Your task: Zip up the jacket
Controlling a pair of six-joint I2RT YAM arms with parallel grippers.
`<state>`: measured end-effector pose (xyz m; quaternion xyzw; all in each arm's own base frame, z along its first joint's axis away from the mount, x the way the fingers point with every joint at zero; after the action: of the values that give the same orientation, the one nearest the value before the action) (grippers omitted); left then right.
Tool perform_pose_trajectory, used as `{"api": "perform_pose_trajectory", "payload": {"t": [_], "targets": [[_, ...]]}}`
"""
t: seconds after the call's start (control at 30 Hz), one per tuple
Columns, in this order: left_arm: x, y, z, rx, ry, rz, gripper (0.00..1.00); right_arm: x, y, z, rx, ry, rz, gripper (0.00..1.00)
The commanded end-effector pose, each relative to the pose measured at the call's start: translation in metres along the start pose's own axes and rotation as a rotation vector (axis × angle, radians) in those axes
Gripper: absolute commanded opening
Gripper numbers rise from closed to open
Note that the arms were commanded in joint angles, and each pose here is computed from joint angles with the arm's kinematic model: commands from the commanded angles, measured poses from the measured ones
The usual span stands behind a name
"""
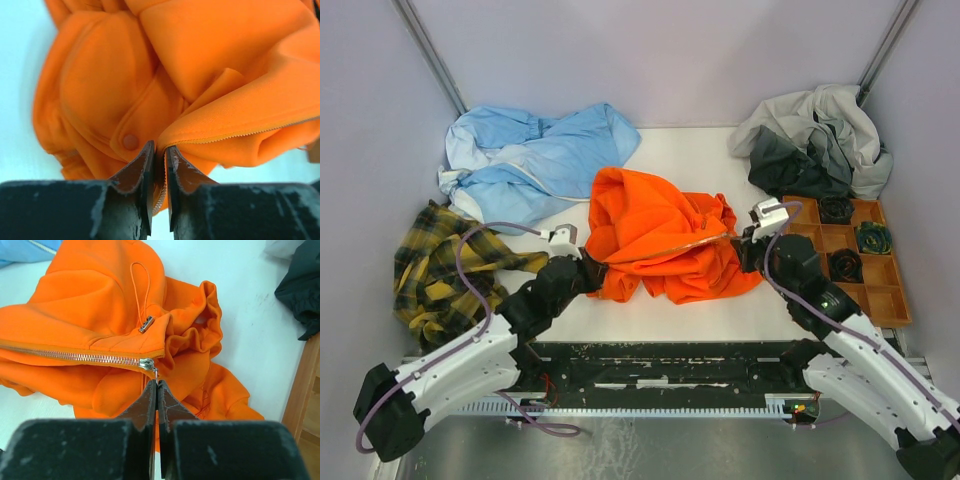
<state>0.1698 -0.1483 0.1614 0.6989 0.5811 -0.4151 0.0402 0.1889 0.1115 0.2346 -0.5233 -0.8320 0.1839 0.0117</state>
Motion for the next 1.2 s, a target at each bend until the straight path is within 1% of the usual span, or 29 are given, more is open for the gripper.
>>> {"api": "perform_pose_trajectory", "payload": {"t": [0.0,0.07,0.17,0.27,0.3,0.43,0.47,0.5,0.6,0.67,0.77,0.8,0.87,1.0,1.1,1.17], "targets": [[-0.012,-0.014,0.004,0.054,-0.116,0.144,0.24,-0.009,-0.016,0.000,-0.079,0.052,0.081,0.07],[-0.011,-0.021,0.001,0.048,-0.129,0.158,0.29,-0.007,-0.021,0.008,-0.071,0.067,0.073,0.13],[-0.011,-0.035,-0.009,0.007,-0.141,0.160,0.37,-0.008,-0.029,0.016,-0.061,0.085,0.083,0.27],[-0.012,-0.052,-0.023,-0.049,-0.154,0.161,0.44,-0.016,-0.046,0.013,-0.082,0.118,0.156,0.40],[-0.013,-0.060,-0.029,-0.068,-0.161,0.166,0.45,-0.020,-0.052,0.011,-0.095,0.128,0.180,0.46],[-0.011,-0.088,-0.044,-0.111,-0.172,0.174,0.55,-0.031,-0.081,0.004,-0.144,0.153,0.253,0.74],[-0.010,-0.096,-0.048,-0.121,-0.177,0.183,0.58,-0.034,-0.088,0.004,-0.149,0.158,0.271,0.91],[-0.010,-0.104,-0.052,-0.134,-0.183,0.194,0.61,-0.036,-0.094,0.003,-0.158,0.166,0.289,0.98],[-0.005,-0.127,-0.061,-0.178,-0.196,0.217,0.66,-0.042,-0.113,0.001,-0.188,0.190,0.319,0.99],[-0.001,-0.143,-0.069,-0.219,-0.212,0.240,0.68,-0.046,-0.125,0.002,-0.199,0.255,0.368,0.99],[0.007,-0.162,-0.075,-0.263,-0.214,0.261,0.79,-0.049,-0.140,0.005,-0.211,0.312,0.402,0.99],[0.011,-0.168,-0.076,-0.280,-0.215,0.262,0.82,-0.049,-0.142,0.008,-0.209,0.335,0.404,0.99],[0.016,-0.173,-0.078,-0.293,-0.229,0.246,0.84,-0.048,-0.143,0.012,-0.220,0.362,0.406,0.99],[0.013,-0.170,-0.076,-0.283,-0.213,0.266,0.89,-0.046,-0.144,0.019,-0.242,0.385,0.396,0.99],[0.014,-0.171,-0.078,-0.302,-0.206,0.263,0.90,-0.046,-0.148,0.022,-0.269,0.389,0.392,0.99],[0.015,-0.171,-0.080,-0.314,-0.208,0.252,0.91,-0.046,-0.147,0.021,-0.259,0.383,0.393,0.99]]}}
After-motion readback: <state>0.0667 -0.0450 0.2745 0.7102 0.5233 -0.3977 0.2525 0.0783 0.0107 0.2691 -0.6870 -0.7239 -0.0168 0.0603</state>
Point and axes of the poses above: each gripper's point midway between its finger pads, its own y axis out along the fingers, its own x axis along the line the jaws close on, z = x × y, the point moved 8 cm from there along -y, back along the fingers, and after that the axes turned 14 degrees about -y, right-handed, at the moved point
